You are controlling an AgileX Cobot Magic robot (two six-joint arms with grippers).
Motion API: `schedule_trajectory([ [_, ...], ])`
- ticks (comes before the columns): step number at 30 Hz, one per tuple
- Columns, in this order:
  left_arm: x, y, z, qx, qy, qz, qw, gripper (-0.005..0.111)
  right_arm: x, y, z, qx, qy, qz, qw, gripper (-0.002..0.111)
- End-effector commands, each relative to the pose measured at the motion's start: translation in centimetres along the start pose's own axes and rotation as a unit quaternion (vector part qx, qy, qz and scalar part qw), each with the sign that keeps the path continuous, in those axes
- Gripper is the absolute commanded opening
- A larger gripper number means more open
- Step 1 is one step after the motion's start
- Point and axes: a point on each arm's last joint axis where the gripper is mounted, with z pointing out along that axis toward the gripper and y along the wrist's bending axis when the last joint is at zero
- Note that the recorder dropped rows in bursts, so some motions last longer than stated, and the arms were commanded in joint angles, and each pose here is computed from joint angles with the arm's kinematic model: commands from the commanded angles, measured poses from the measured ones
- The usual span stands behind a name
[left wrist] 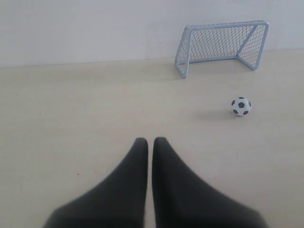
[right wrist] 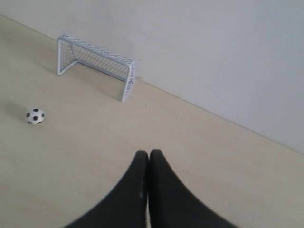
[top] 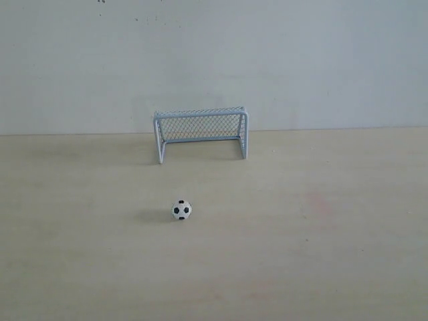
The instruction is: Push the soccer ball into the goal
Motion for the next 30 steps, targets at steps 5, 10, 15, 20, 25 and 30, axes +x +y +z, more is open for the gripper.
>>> schedule_trajectory([
  [5,0.1,0.0,0.0,0.001,-0.002,-0.003,1.000,0.004,4.1,-1.2,2.6,0.068,-0.072,0.068,0.993,0.000],
  [10,0.1,0.0,0.0,0.001,-0.002,-0.003,1.000,0.004,8.7,-0.2,3.1,0.072,-0.147,0.070,0.984,0.000],
  [15,0.1,0.0,0.0,0.001,-0.002,-0.003,1.000,0.004,12.2,0.8,2.3,0.078,-0.136,0.085,0.984,0.000],
  [20,0.1,0.0,0.0,0.001,-0.002,-0.003,1.000,0.004,14.6,1.4,1.6,0.086,-0.128,0.099,0.983,0.000],
  [25,0.1,0.0,0.0,0.001,-0.002,-0.003,1.000,0.004,16.5,2.0,0.9,0.094,-0.150,0.110,0.978,0.000],
  [30,0.1,0.0,0.0,0.001,-0.002,-0.003,1.000,0.004,17.3,1.8,0.1,0.141,-0.185,0.137,0.963,0.000],
])
